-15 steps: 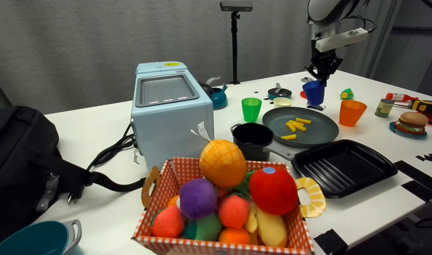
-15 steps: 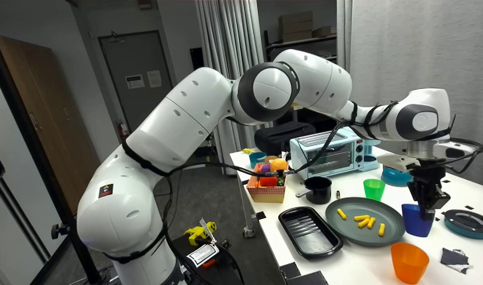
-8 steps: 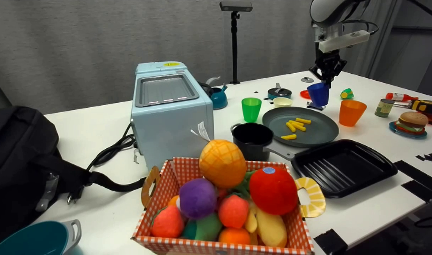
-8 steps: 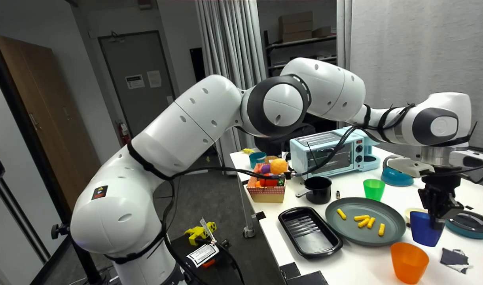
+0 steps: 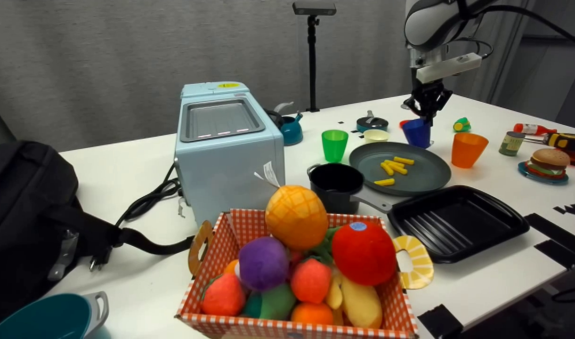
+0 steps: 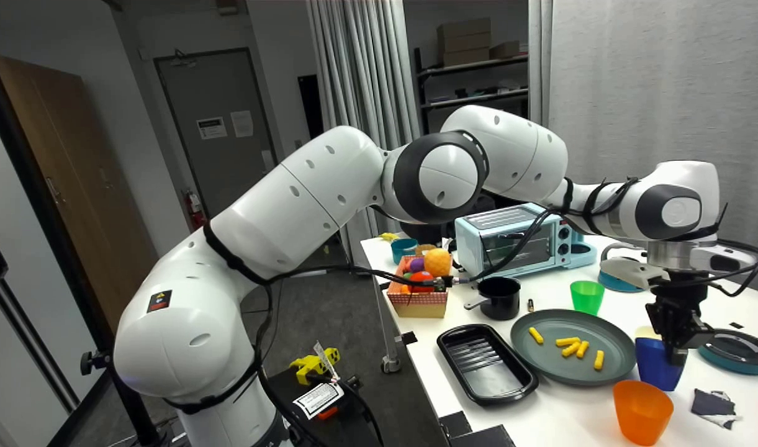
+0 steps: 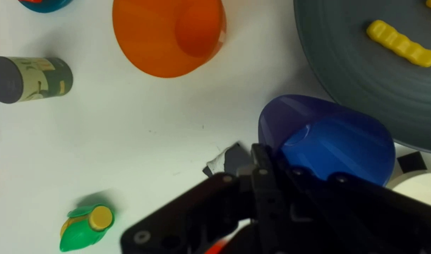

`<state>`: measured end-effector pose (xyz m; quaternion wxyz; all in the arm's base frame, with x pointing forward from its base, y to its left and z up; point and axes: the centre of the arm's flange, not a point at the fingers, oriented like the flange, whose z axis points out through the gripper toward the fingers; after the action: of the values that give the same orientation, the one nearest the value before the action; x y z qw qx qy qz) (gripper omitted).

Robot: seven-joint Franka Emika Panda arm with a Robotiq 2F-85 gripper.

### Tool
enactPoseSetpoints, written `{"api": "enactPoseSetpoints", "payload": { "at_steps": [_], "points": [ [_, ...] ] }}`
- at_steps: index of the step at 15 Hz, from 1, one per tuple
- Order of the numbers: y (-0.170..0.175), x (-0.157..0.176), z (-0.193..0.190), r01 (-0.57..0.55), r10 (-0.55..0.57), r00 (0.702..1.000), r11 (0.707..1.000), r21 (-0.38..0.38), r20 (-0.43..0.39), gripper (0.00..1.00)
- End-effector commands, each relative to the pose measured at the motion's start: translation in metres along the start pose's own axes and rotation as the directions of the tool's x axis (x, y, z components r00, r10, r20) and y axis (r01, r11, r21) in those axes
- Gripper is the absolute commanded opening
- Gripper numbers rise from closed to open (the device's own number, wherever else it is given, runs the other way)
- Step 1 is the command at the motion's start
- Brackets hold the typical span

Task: Pour the fries out of the dark blue cup and onto the grey plate

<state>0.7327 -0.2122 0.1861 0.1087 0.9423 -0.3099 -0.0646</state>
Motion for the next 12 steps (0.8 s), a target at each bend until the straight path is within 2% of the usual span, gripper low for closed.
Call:
{"api": "enactPoseSetpoints", "payload": {
  "at_steps": [1,2,4,10,12],
  "points": [
    [-0.008,0.010,-0.002,-0.007,0.005,0.998,1.000,-0.028,-0.070,0.30],
    [-0.007,0.010,-0.003,-0.009,0.006,0.997,0.999,-0.031,-0.083,0.30],
    [-0.006,0.011,-0.004,-0.006,0.003,0.994,0.999,-0.032,-0.108,0.42],
    [0.000,0.011,-0.012,-0.003,0.000,0.990,1.000,-0.020,-0.138,0.88],
    [0.001,0.007,-0.026,0.008,-0.007,0.988,1.000,0.005,-0.153,0.99]
  ]
}}
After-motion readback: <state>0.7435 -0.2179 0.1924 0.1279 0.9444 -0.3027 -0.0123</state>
